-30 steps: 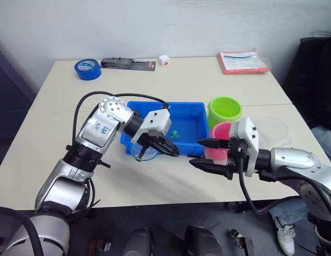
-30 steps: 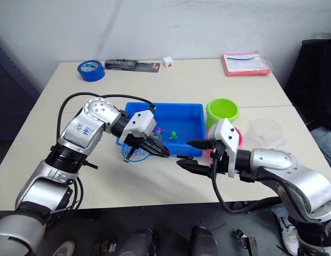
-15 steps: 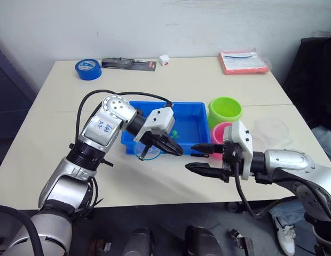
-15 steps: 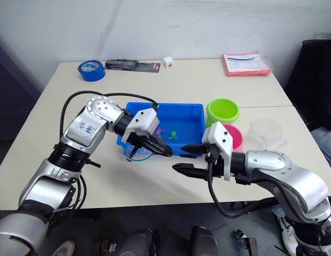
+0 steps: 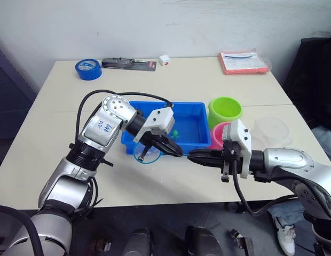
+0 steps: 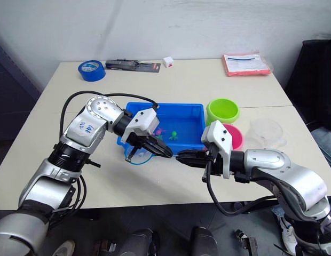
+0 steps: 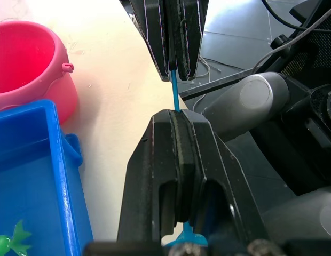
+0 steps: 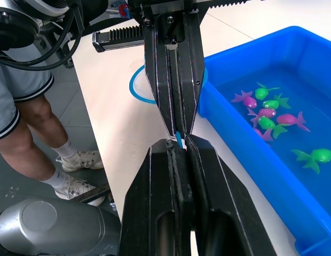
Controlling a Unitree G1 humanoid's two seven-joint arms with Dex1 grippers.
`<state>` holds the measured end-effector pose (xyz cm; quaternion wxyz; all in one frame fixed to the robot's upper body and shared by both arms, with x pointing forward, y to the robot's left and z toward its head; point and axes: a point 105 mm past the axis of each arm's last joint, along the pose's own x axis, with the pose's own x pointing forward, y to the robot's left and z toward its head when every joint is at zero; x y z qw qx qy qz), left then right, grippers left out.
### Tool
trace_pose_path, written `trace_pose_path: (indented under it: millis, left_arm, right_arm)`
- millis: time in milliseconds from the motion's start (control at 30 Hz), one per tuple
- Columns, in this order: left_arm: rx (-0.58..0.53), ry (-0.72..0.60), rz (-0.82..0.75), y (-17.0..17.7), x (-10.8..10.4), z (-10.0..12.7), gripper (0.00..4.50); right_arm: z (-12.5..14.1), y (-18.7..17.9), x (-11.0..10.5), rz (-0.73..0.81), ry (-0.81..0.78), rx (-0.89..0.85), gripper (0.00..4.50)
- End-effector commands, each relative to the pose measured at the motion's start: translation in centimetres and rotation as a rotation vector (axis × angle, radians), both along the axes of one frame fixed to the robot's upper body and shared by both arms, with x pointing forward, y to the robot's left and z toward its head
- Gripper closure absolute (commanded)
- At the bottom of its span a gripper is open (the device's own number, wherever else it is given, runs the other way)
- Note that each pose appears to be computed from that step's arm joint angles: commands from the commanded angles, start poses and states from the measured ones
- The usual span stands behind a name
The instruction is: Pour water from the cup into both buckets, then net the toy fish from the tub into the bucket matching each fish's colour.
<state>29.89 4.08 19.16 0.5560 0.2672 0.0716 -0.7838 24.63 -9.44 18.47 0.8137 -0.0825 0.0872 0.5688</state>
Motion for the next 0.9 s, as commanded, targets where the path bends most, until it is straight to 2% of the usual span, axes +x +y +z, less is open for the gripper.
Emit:
trace_pose_path:
  millis: [33, 133, 200, 233, 400, 500, 600, 700, 800, 900]
  left_arm:
    - [-0.011, -0.064, 0.013, 0.3, 0.3, 1.4, 4.50]
    - [-0.001, -0.043, 0.044, 0.4, 0.6, 1.3, 4.50]
    - [0.000, -0.037, 0.060, 0.5, 0.8, 1.3, 3.82]
    - [-0.003, -0.035, 0.067, 0.6, 0.8, 1.4, 3.63]
    - [-0.032, -0.013, 0.112, 1.6, 0.9, 2.7, 1.42]
    - [-0.086, -0.006, 0.190, 3.2, 1.6, 4.9, 0.06]
    - [-0.150, -0.038, 0.371, 7.0, 3.4, 8.8, 0.02]
    - [-0.165, -0.068, 0.518, 10.3, 4.0, 11.0, 0.02]
    - [-0.159, -0.043, 0.603, 12.9, 3.1, 11.7, 0.02]
    - [-0.111, -0.059, 0.717, 15.9, 3.1, 10.0, 0.02]
  right_arm:
    - [0.7, 0.3, -0.6, 0.038, -0.022, 0.017, 3.72]
    - [0.7, 0.3, -0.6, 0.036, -0.018, 0.015, 3.72]
    - [0.7, 0.2, -0.5, 0.034, -0.016, 0.014, 3.72]
    - [0.7, 0.2, -0.5, 0.034, -0.015, 0.013, 3.72]
    - [0.6, -0.2, -0.4, 0.030, -0.018, 0.007, 3.72]
    - [0.7, -0.3, -0.1, 0.025, -0.026, 0.005, 3.72]
    - [1.0, -1.0, 0.7, -0.017, -0.060, -0.005, 3.72]
    - [1.4, -1.8, 1.5, -0.069, -0.105, -0.024, 3.72]
    - [2.1, -2.6, 2.7, -0.134, -0.169, -0.040, 3.72]
    - [3.0, -3.4, 4.0, -0.196, -0.233, -0.055, 3.72]
